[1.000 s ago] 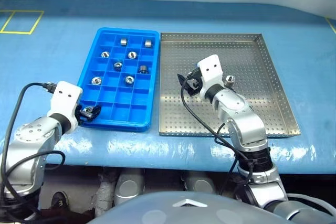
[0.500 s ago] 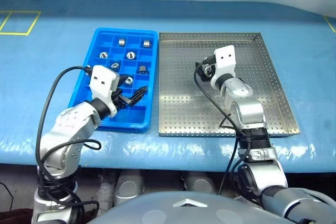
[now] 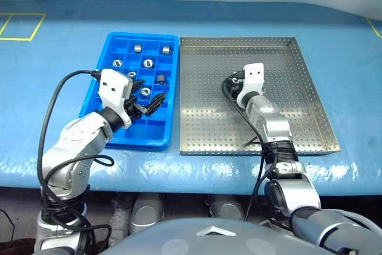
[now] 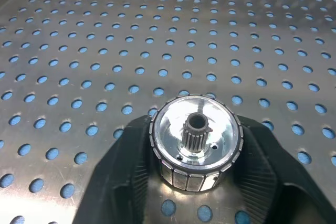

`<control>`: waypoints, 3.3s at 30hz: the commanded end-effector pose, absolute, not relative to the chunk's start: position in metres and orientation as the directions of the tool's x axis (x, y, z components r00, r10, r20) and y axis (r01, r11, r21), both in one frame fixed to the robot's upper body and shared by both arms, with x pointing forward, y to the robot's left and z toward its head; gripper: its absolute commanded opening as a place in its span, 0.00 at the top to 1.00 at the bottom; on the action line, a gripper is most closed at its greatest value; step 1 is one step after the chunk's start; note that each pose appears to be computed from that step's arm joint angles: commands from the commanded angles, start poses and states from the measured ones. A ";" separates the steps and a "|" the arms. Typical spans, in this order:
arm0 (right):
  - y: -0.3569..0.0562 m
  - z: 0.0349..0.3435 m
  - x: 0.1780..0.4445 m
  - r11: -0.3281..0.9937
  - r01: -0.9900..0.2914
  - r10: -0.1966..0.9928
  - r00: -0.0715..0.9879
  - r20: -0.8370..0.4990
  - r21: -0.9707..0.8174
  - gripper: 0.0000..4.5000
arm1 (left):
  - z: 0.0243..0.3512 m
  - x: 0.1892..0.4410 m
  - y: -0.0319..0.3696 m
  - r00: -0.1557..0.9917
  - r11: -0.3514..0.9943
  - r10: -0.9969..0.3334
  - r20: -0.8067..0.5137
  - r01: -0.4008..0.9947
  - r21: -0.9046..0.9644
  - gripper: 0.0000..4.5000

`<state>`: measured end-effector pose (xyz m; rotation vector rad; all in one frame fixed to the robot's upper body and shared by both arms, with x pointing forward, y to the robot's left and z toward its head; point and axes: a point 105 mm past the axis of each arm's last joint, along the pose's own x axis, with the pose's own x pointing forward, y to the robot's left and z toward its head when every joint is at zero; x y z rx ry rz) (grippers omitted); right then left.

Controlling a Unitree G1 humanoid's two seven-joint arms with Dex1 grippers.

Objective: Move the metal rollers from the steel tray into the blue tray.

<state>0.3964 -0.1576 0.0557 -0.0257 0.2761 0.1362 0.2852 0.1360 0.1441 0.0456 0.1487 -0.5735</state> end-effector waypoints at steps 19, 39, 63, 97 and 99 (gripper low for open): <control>0.088 0.126 0.270 0.430 -0.900 0.896 0.415 -0.160 0.074 0.59 | 0.192 0.326 0.241 0.998 0.986 -0.048 0.036 0.042 0.162 0.10; 0.093 0.080 0.261 0.381 -0.917 0.894 0.332 -0.301 0.121 0.59 | 0.178 0.325 0.230 0.996 0.982 -0.086 -0.018 0.088 0.167 0.10; -0.123 0.194 0.314 0.970 -0.170 0.187 0.978 0.093 -0.173 0.19 | 0.163 0.365 -0.013 0.627 0.625 -0.779 -0.022 0.779 0.061 0.10; -0.191 0.182 0.275 0.963 0.225 -0.216 0.974 0.073 -0.150 0.19 | 0.075 0.421 -0.036 0.772 0.704 -0.518 -0.369 0.629 0.329 0.15; -0.189 0.183 0.278 0.966 0.214 -0.205 0.976 0.075 -0.147 0.19 | 0.068 0.418 -0.035 0.754 0.703 -0.523 -0.396 0.645 0.300 0.23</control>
